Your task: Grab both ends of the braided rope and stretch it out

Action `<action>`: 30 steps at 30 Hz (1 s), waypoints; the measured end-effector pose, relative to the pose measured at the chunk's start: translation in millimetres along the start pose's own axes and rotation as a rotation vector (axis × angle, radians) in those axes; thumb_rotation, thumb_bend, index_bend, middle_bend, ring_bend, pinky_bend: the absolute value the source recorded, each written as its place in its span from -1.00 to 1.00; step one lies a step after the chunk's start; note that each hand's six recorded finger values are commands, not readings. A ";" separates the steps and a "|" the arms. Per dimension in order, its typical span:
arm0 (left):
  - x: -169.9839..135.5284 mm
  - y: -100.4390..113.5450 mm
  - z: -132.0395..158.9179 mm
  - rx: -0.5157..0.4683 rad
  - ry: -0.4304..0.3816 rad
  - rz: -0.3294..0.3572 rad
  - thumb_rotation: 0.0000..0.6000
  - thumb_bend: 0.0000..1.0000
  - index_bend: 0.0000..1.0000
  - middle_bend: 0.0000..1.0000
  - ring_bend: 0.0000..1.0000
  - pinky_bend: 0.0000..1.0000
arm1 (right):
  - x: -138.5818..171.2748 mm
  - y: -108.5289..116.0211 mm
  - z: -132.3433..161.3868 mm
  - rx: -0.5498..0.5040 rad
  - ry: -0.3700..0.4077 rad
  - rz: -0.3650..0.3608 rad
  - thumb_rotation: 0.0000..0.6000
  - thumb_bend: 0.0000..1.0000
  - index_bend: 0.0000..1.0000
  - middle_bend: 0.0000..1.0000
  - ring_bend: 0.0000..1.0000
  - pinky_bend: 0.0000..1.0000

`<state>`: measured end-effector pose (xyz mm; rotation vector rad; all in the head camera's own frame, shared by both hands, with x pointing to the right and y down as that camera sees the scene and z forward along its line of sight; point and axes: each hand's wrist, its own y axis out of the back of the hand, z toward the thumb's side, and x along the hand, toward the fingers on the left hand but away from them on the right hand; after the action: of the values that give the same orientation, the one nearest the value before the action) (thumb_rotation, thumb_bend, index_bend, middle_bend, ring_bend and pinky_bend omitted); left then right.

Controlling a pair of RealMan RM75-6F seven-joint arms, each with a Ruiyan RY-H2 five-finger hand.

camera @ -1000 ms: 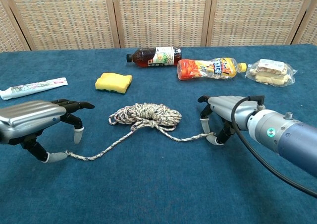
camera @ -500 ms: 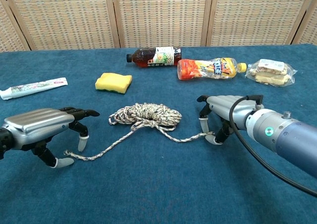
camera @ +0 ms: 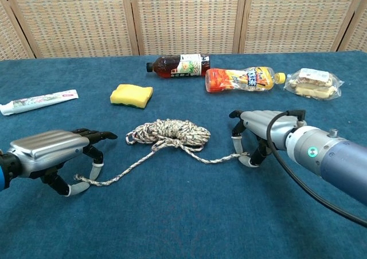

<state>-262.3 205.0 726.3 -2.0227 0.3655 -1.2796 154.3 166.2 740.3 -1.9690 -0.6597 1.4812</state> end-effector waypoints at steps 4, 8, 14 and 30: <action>0.0 -1.0 -0.7 0.003 0.004 -0.007 1.00 -0.12 0.29 -1.00 -1.00 -1.00 | 0.0 0.1 -0.6 -0.005 -0.001 0.000 1.00 0.12 0.34 -1.00 -1.00 -1.00; 0.2 -1.8 -1.3 0.009 0.009 -0.015 1.00 -0.04 0.35 -1.00 -1.00 -1.00 | 0.2 0.2 -1.0 -0.004 -0.001 -0.001 1.00 0.13 0.34 -1.00 -1.00 -1.00; 0.3 2.1 -5.1 0.008 0.027 -0.003 1.00 0.03 0.41 -1.00 -1.00 -1.00 | 0.3 0.6 -0.7 -0.002 0.000 -0.004 1.00 0.12 0.35 -1.00 -1.00 -1.00; -25.2 62.8 -108.6 -0.060 0.272 0.145 1.00 0.10 0.52 -1.00 -1.00 -1.00 | -2.5 36.8 -36.9 0.024 -0.061 -0.089 1.00 0.13 0.36 -1.00 -1.00 -1.00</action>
<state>-360.9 130.0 694.4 -1.8350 0.6719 -1.4690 190.7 132.7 723.9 -1.8587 -0.7425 1.4937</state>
